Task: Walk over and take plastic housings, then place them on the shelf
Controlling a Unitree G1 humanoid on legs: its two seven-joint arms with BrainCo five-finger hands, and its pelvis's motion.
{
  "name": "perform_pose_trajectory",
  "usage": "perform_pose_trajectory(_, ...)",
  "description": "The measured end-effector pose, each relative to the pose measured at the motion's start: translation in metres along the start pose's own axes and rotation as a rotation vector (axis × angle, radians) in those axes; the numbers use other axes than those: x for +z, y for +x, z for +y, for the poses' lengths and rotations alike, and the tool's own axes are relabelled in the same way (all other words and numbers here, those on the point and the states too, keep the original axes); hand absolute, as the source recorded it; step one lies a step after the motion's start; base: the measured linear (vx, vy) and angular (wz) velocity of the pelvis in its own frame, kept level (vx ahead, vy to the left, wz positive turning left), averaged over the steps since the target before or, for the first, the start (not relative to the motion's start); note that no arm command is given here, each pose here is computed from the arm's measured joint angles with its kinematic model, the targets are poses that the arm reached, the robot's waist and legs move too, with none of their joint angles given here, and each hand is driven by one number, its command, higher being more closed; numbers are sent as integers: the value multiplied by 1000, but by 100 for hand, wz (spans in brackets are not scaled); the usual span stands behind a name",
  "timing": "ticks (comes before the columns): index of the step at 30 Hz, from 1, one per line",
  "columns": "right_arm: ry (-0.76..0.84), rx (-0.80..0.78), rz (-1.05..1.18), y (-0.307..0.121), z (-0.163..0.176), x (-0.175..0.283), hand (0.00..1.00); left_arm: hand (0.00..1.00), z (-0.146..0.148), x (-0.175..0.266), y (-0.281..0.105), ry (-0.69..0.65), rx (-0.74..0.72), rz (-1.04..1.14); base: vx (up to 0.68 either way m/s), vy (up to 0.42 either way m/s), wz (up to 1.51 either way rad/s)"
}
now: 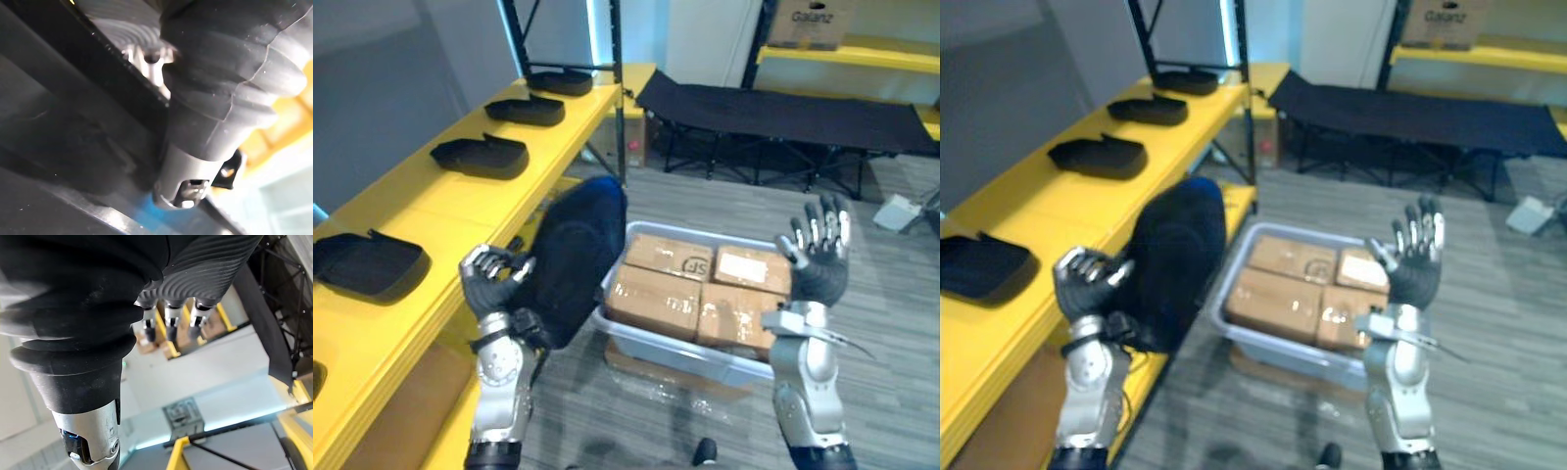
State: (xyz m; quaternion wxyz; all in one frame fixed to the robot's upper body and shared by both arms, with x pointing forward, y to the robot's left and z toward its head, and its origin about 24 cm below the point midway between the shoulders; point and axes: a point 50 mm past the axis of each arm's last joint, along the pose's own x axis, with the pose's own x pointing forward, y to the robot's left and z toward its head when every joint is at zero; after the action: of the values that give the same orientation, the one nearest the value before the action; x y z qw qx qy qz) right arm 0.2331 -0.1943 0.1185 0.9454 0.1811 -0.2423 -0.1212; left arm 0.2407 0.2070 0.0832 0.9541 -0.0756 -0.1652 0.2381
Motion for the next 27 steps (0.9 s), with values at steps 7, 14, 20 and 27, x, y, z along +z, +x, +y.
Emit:
perform_pose_trajectory(7, -7, 10, 62, -3, -1, -9, 0, 100, 9, 18, -4, -11, 81, -77, 4, 4, 2)
perform_pose_trajectory(14, 33, 99, 165, -13, 15, -28, 0, 100, 49, 52, -18, 65, 363, -237, 18, 13, 28)
perform_pose_trajectory(20, 77, 258, 323, -31, 47, -58, 0, 100, 87, 70, -35, 177, 555, -310, 33, 16, 57)
perform_pose_trajectory(27, 85, 389, 387, -32, 69, -76, 0, 100, 126, 84, -57, 318, 706, -333, 8, 27, 46)
